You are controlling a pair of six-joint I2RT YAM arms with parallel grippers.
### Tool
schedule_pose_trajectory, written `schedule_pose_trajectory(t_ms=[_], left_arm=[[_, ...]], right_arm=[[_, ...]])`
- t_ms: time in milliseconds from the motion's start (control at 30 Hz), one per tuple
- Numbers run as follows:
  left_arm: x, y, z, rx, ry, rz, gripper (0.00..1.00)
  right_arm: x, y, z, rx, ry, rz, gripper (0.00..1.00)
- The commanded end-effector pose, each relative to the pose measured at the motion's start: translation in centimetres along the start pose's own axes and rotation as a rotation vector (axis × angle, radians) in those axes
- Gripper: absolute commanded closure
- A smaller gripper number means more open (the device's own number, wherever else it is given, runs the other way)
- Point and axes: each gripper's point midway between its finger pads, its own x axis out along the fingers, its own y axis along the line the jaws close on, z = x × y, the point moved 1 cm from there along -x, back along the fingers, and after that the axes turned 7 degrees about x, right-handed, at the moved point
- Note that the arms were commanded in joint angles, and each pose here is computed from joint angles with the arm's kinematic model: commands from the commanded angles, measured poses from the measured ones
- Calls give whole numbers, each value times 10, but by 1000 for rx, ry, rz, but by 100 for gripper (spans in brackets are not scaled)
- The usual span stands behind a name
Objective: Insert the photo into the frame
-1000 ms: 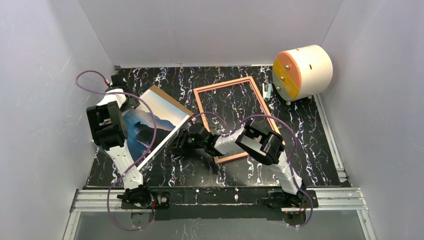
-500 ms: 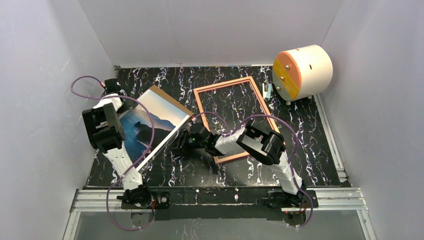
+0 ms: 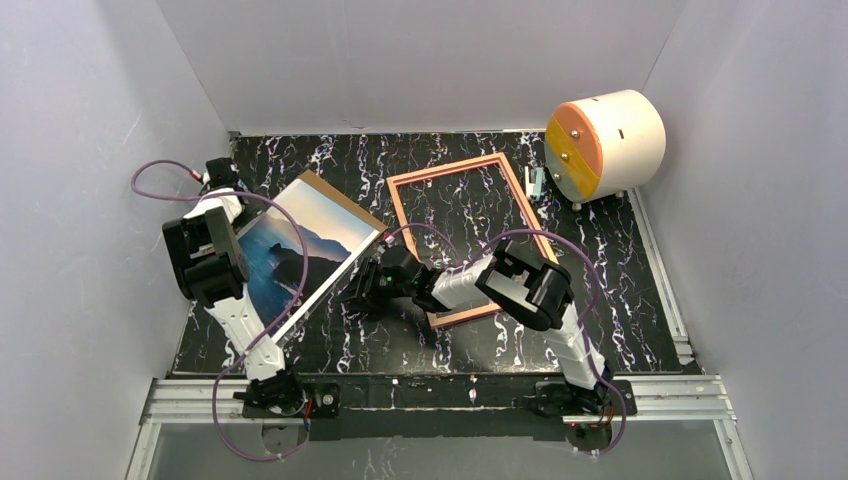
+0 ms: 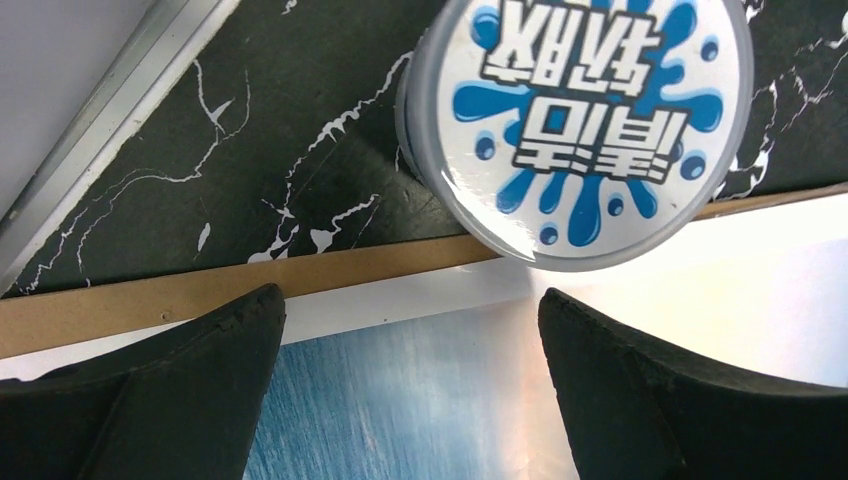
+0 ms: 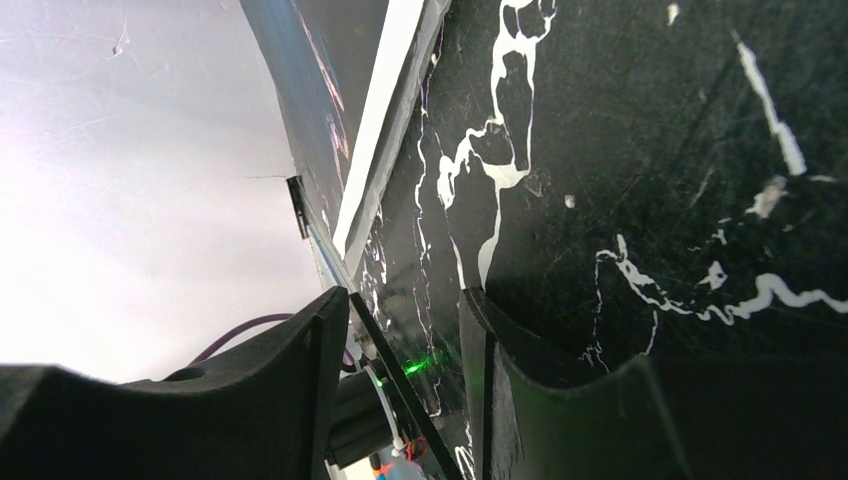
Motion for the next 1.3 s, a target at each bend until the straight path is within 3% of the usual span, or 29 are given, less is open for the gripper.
schedule_pose_trajectory(t_ms=[0, 733, 933, 1267], left_arm=[[-10, 39, -169, -106, 587, 163, 2], [-44, 39, -207, -203, 612, 127, 2], [-44, 39, -205, -201, 607, 133, 2], [-44, 39, -207, -207, 612, 134, 2]], right_arm=[[-2, -97, -10, 43, 43, -282, 45], [28, -88, -29, 13, 91, -257, 45], [21, -74, -35, -16, 90, -151, 55], [30, -46, -18, -6, 31, -24, 54]])
